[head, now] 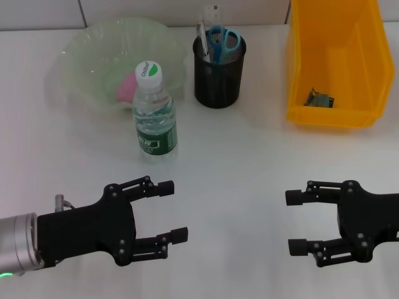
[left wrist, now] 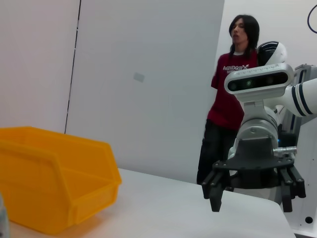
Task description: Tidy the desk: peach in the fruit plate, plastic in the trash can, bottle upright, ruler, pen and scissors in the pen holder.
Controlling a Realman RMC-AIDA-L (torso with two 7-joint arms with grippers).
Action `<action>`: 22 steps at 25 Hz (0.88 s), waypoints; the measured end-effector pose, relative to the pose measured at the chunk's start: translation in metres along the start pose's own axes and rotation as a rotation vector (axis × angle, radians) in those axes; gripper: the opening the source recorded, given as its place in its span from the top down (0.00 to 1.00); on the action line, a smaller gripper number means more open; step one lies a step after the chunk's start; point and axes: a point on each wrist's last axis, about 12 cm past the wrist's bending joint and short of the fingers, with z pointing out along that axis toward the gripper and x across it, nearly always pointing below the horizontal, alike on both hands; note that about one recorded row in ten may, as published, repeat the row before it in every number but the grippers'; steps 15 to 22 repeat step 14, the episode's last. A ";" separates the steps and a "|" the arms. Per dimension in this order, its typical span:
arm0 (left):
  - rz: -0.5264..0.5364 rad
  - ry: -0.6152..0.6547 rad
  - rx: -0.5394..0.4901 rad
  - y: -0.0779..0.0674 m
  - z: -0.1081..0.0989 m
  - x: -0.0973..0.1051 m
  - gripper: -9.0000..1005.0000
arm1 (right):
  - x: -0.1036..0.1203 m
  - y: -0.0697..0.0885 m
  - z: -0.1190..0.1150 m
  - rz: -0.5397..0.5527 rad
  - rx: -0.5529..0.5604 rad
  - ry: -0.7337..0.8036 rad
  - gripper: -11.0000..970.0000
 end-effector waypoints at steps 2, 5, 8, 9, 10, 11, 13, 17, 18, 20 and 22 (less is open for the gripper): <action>-0.001 0.000 0.000 0.000 0.000 0.000 0.21 | 0.000 0.000 0.001 0.000 0.001 -0.001 0.14; 0.000 0.000 -0.001 0.000 0.000 0.000 0.21 | 0.001 0.000 0.003 0.005 0.002 -0.003 0.14; 0.004 0.000 -0.001 0.000 0.000 0.000 0.21 | 0.001 0.000 0.005 0.005 0.005 -0.007 0.14; 0.004 0.000 -0.001 0.000 0.000 0.000 0.21 | 0.001 0.000 0.005 0.005 0.005 -0.007 0.14; 0.004 0.000 -0.001 0.000 0.000 0.000 0.21 | 0.001 0.000 0.006 0.005 0.007 -0.007 0.14; 0.004 0.000 -0.001 0.000 0.000 0.000 0.21 | 0.001 0.000 0.006 0.005 0.009 -0.007 0.14; 0.004 0.000 -0.001 0.000 0.000 0.000 0.21 | 0.001 0.000 0.006 0.004 0.011 -0.007 0.14; 0.005 0.000 -0.002 0.000 0.000 0.000 0.21 | 0.001 -0.001 0.006 0.004 0.011 -0.007 0.14; 0.005 0.000 -0.002 0.000 0.000 0.000 0.21 | 0.001 -0.001 0.006 0.004 0.011 -0.007 0.14; 0.005 0.000 -0.002 0.000 0.000 0.000 0.21 | 0.001 -0.001 0.006 0.004 0.011 -0.007 0.14; 0.005 0.000 -0.002 0.000 0.000 0.000 0.21 | 0.001 -0.001 0.006 0.004 0.011 -0.007 0.14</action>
